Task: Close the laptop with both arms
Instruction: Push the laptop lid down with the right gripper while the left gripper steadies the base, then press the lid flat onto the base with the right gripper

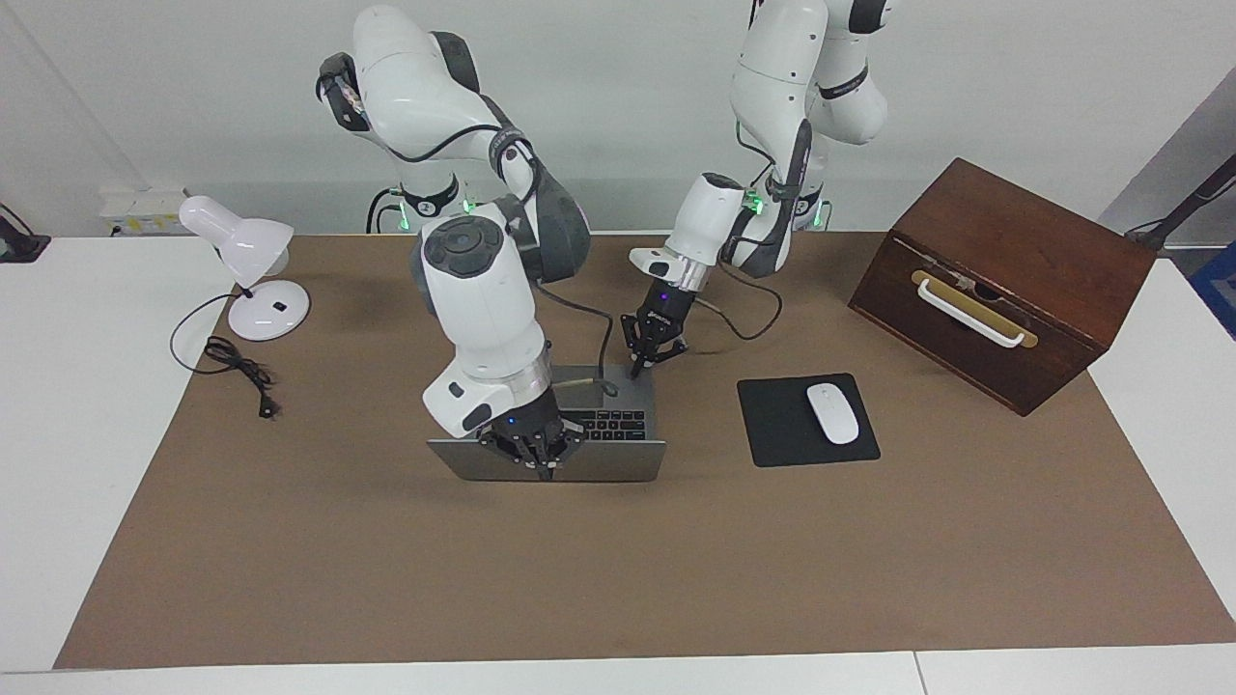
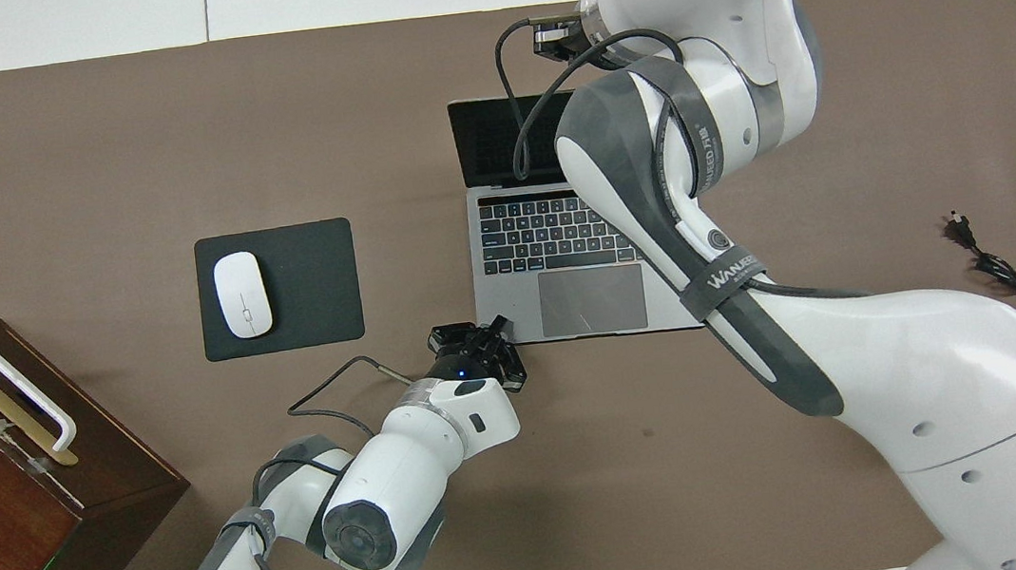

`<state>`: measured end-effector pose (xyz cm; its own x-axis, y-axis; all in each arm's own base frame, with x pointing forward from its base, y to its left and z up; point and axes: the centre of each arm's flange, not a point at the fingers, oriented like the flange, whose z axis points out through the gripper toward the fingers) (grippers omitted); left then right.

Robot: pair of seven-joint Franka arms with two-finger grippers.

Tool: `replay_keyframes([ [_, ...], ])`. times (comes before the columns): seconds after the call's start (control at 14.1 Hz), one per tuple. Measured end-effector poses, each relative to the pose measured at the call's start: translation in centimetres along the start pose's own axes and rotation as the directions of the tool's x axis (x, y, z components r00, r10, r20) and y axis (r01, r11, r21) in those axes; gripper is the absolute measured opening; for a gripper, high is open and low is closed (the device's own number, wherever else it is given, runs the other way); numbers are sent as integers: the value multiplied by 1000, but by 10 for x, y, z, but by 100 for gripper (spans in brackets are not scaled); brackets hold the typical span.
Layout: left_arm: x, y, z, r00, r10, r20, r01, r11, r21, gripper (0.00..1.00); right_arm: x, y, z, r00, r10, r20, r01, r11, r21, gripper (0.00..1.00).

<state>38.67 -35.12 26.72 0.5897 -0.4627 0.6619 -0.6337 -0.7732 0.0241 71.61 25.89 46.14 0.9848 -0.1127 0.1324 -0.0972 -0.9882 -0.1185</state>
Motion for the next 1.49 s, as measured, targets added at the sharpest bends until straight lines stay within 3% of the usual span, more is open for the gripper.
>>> replay_keyframes([
  [0.28, -2, 0, -1, 1000, 16, -4, -16, 1000, 0, 1, -16, 3, -7, 992, 11, 127, -9, 1000, -13, 1],
  [0.92, -10, -1, -7, 999, 44, -5, -44, 999, 2, 1, -38, 29, 3, 947, 53, 318, -37, 998, -54, 1],
  [1.49, -10, -2, -7, 998, 60, -6, -60, 998, 3, 1, -69, 47, 21, 906, 84, 415, -62, 996, -65, 1],
])
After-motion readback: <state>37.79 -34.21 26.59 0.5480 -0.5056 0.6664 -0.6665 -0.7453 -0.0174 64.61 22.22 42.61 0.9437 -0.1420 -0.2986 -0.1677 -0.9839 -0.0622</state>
